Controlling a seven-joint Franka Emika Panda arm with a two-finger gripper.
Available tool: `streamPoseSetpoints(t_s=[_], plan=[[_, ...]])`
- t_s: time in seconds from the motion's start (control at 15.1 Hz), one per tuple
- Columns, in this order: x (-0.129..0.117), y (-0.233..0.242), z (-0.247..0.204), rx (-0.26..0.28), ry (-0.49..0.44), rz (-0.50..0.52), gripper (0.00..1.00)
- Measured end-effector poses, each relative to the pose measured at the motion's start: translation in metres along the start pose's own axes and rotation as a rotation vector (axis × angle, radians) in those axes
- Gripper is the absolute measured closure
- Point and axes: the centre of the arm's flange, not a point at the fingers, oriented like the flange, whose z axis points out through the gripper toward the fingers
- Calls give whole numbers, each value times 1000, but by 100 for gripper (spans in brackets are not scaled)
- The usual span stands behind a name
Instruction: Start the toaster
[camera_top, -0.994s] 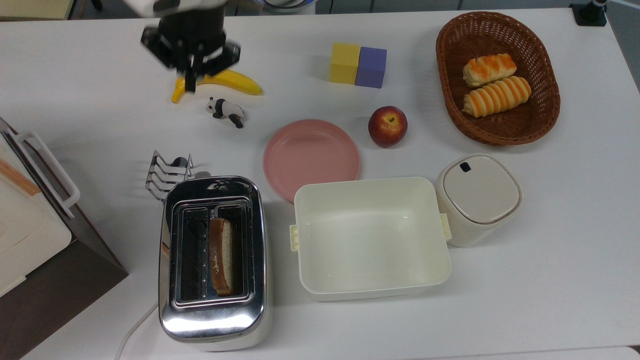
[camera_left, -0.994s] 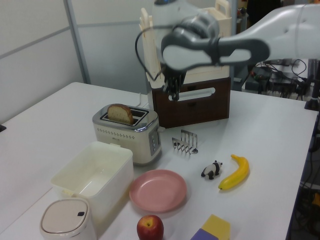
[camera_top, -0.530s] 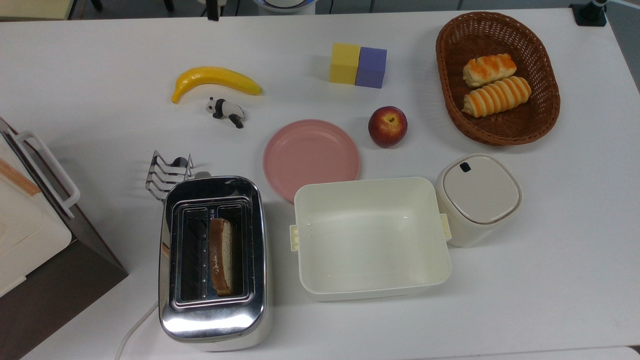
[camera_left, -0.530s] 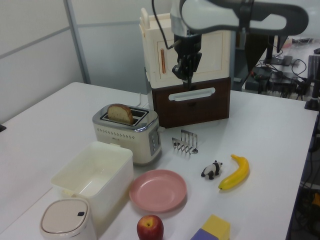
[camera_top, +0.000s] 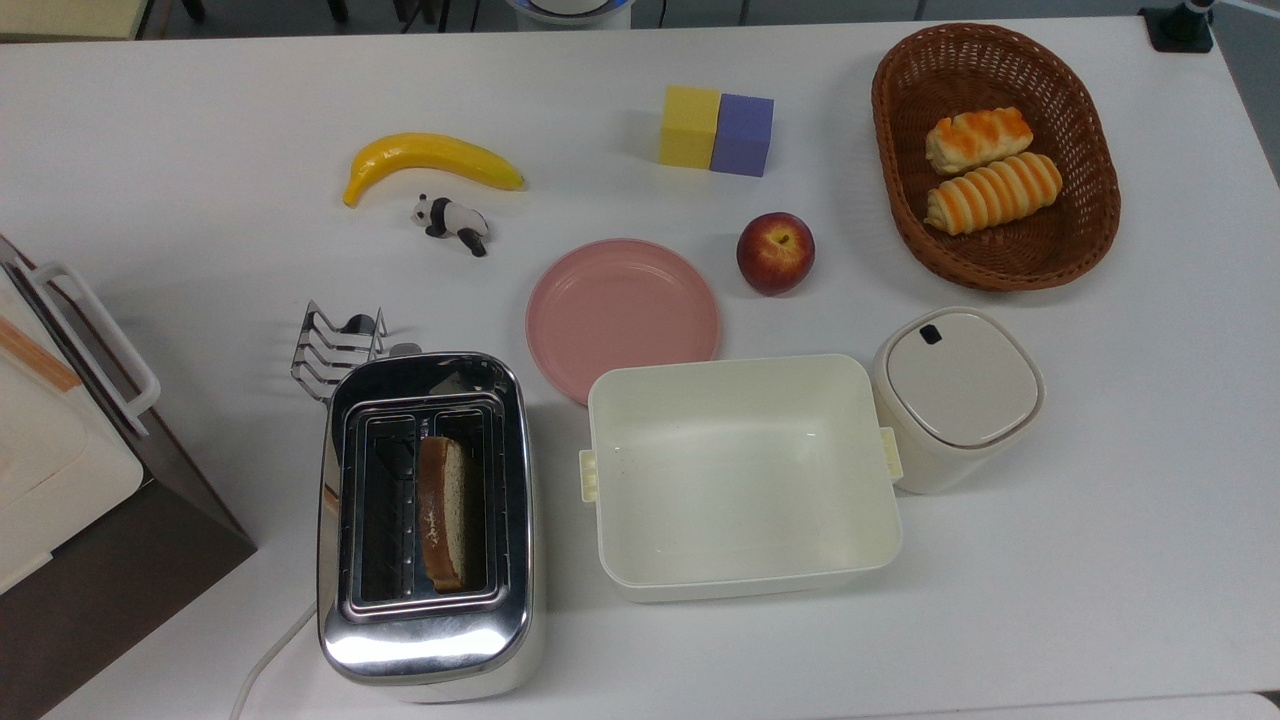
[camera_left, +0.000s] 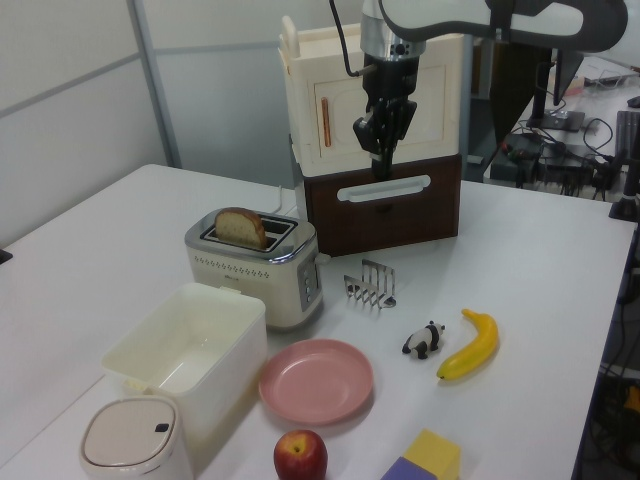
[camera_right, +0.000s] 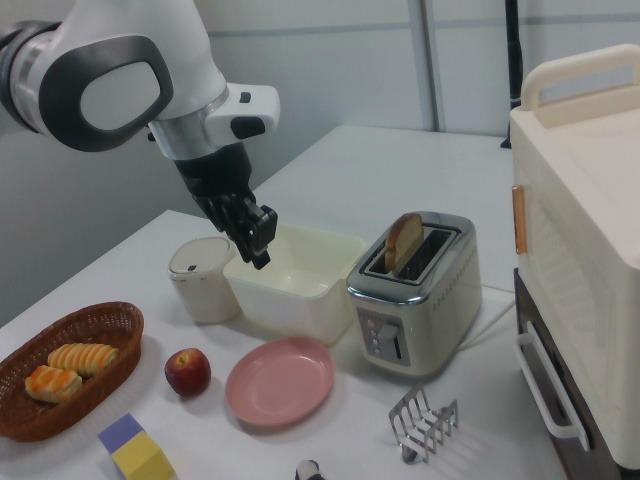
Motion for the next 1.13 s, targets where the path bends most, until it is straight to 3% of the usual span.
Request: streamPoseSetpoints(t_s=[0.46, 1.13], plan=[[0, -1, -7, 14, 15, 2, 0], [-6, -60, -3, 48, -16, -96, 0]])
